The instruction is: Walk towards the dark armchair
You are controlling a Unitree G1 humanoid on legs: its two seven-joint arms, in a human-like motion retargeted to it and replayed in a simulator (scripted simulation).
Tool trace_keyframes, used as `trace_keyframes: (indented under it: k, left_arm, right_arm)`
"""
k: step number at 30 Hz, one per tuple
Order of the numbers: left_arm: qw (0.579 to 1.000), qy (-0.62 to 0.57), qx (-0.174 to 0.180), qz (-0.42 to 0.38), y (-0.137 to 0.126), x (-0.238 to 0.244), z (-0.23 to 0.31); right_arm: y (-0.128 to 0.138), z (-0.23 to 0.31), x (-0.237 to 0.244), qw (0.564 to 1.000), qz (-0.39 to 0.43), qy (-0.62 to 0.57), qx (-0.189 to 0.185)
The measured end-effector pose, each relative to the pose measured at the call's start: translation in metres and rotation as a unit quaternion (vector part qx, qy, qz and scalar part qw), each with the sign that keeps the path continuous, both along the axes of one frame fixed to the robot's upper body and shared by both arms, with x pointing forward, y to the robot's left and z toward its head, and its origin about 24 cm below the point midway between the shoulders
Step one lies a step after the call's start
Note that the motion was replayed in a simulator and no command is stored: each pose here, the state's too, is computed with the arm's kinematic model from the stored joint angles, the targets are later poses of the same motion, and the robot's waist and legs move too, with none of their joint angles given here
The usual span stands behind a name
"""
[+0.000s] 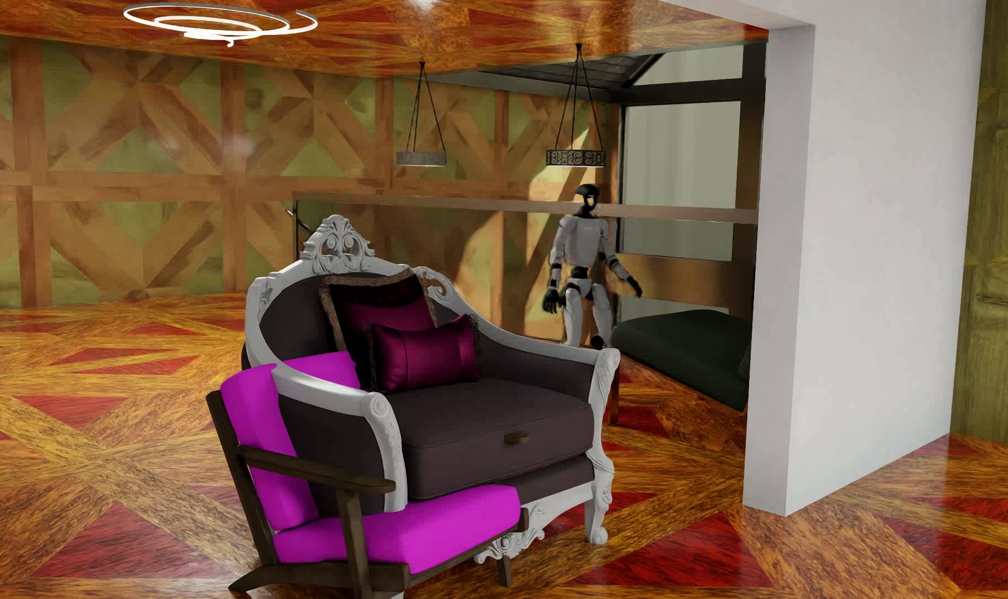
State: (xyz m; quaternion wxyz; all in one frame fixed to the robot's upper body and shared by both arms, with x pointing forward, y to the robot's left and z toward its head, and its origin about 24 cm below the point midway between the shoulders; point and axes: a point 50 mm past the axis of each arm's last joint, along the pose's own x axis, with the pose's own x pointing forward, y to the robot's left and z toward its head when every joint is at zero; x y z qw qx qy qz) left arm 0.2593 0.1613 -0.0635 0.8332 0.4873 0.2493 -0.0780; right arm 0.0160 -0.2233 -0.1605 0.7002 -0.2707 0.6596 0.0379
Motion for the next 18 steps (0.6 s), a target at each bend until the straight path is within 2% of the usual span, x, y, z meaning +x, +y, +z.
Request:
trace_keyframes:
  k: [3, 5, 9, 10, 11, 14, 16, 18]
  left_arm:
    - [0.996, 0.053, -0.035, 0.065, 0.008, -0.033, -0.026]
    - [0.984, 0.152, -0.030, 0.086, 0.013, -0.074, -0.056]
    - [0.904, 0.414, -0.004, 0.110, 0.014, -0.187, -0.104]
    - [0.876, 0.465, -0.016, 0.128, 0.012, -0.212, -0.109]
    - [0.863, 0.486, -0.027, 0.138, 0.009, -0.229, -0.110]
    - [0.862, 0.496, -0.036, 0.104, 0.003, -0.257, -0.110]
    - [0.867, 0.478, -0.046, 0.130, 0.006, -0.258, -0.109]
    - [0.879, 0.459, -0.030, 0.125, 0.011, -0.242, -0.107]
  right_arm:
    - [-0.006, 0.011, 0.051, 0.996, 0.044, -0.080, -0.021]
    - [-0.004, 0.023, 0.087, 0.984, 0.050, -0.167, -0.037]
    - [0.014, 0.042, 0.133, 0.959, 0.065, -0.273, -0.023]
    - [0.019, 0.044, 0.138, 0.956, 0.077, -0.284, -0.014]
    - [0.023, 0.046, 0.140, 0.954, 0.085, -0.289, -0.008]
    - [0.027, 0.037, 0.127, 0.963, 0.080, -0.256, 0.002]
    - [0.024, 0.023, 0.104, 0.979, 0.055, -0.198, 0.002]
    - [0.019, 0.009, 0.073, 0.992, 0.006, -0.122, -0.001]
